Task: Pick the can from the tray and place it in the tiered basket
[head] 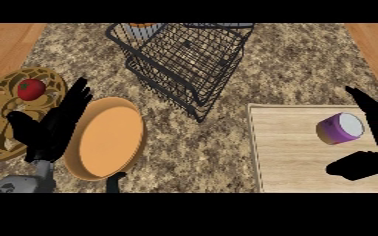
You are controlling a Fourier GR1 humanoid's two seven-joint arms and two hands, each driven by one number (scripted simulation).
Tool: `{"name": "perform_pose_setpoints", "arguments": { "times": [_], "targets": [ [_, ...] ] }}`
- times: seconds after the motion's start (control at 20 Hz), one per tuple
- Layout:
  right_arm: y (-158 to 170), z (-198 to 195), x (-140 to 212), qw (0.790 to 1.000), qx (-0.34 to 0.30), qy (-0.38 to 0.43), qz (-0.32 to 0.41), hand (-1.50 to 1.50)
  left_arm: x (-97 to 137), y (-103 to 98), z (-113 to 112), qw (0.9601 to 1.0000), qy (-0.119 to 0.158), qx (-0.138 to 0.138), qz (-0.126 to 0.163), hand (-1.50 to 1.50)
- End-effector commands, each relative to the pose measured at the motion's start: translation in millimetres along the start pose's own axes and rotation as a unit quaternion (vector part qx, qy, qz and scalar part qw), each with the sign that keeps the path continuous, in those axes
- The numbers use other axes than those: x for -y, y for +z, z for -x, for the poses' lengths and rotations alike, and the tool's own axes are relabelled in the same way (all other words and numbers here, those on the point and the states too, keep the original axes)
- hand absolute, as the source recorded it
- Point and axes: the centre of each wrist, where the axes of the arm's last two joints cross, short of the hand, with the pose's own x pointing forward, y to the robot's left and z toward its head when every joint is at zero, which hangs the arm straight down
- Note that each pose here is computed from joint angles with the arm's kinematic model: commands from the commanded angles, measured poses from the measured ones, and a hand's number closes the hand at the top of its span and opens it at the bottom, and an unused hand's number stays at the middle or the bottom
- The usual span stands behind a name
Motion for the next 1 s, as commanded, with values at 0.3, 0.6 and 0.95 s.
{"name": "perform_pose_setpoints", "arguments": {
  "times": [0.3,0.6,0.95],
  "targets": [
    [-50.0,11.4,-39.2,0.998,-0.065,0.008,-0.011,-1.50,-17.6,9.3,-13.1,0.9999,-0.010,-0.002,0.009,0.00],
    [-67.7,41.3,-52.7,0.997,-0.058,0.032,0.030,-1.50,13.2,-7.9,-5.0,1.0000,0.003,0.001,-0.006,0.00],
    [-73.7,52.9,-73.3,0.994,-0.069,0.062,0.050,-1.50,-18.9,-6.2,-4.9,1.0000,0.001,0.002,-0.001,0.00]
  ]
}}
